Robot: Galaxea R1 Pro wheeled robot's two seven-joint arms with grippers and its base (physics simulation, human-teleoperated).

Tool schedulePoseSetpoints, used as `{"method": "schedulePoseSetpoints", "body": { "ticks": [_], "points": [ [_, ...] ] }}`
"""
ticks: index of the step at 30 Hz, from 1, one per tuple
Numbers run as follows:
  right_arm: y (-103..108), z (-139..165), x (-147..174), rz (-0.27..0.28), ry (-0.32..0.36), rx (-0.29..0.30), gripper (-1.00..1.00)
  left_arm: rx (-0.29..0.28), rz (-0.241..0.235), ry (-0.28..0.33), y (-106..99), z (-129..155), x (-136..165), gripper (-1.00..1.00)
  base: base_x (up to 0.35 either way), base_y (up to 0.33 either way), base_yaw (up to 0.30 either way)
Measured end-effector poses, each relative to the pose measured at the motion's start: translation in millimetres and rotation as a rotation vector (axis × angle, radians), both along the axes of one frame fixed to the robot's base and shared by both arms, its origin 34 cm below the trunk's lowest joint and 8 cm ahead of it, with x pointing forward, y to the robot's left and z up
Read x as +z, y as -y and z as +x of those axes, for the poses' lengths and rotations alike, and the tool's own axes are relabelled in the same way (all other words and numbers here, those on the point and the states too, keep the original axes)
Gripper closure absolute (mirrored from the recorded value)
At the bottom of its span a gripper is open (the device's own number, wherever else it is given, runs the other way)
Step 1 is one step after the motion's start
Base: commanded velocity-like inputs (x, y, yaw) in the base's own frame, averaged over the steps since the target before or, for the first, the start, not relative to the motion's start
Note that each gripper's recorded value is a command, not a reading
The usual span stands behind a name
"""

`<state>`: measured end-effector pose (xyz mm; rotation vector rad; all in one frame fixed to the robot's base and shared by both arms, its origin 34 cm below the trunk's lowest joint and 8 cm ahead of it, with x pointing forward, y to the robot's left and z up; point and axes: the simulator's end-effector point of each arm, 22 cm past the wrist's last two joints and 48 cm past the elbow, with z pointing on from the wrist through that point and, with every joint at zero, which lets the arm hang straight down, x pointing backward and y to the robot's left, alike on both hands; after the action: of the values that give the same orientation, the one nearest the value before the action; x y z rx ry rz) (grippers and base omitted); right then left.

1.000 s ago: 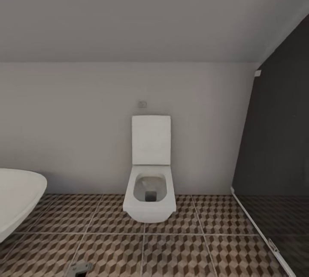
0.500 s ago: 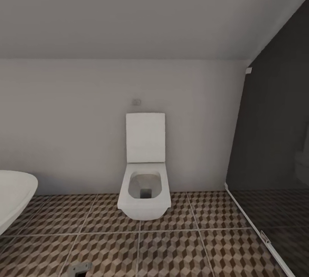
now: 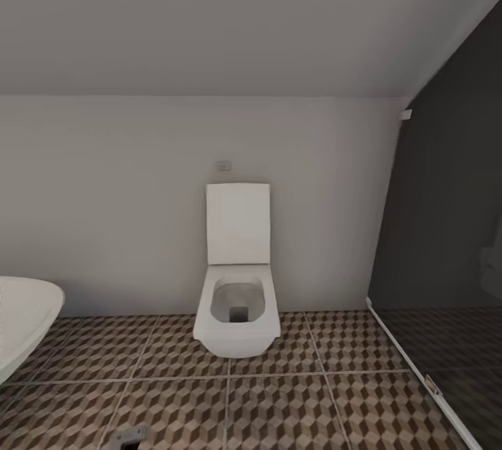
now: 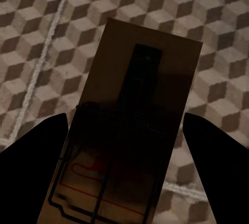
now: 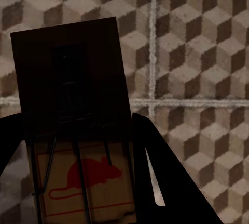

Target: Take the four mousetraps from the cabinet in the bathroom and place them on the bathroom floor. Make sure all four end up on the same floor surface, and ensure that at least two of them are either under or directly next to the same bathroom sink.

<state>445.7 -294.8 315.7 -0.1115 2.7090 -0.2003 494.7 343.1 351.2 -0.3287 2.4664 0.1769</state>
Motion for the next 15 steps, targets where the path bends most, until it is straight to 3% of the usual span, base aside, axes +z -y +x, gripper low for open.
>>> {"method": "schedulePoseSetpoints", "body": {
  "ticks": [5,15],
  "points": [
    [0.0,0.0,0.0,0.0,0.0,0.0,1.0,0.03,-0.018,0.003,-1.5,-0.9,-0.4,1.0,0.0,0.16,0.0],
    [0.1,0.0,0.0,0.0,0.0,0.0,1.0,0.051,-0.031,0.006,-2.2,-1.4,-0.6,1.0,0.0,0.021,0.0]
  ]
}}
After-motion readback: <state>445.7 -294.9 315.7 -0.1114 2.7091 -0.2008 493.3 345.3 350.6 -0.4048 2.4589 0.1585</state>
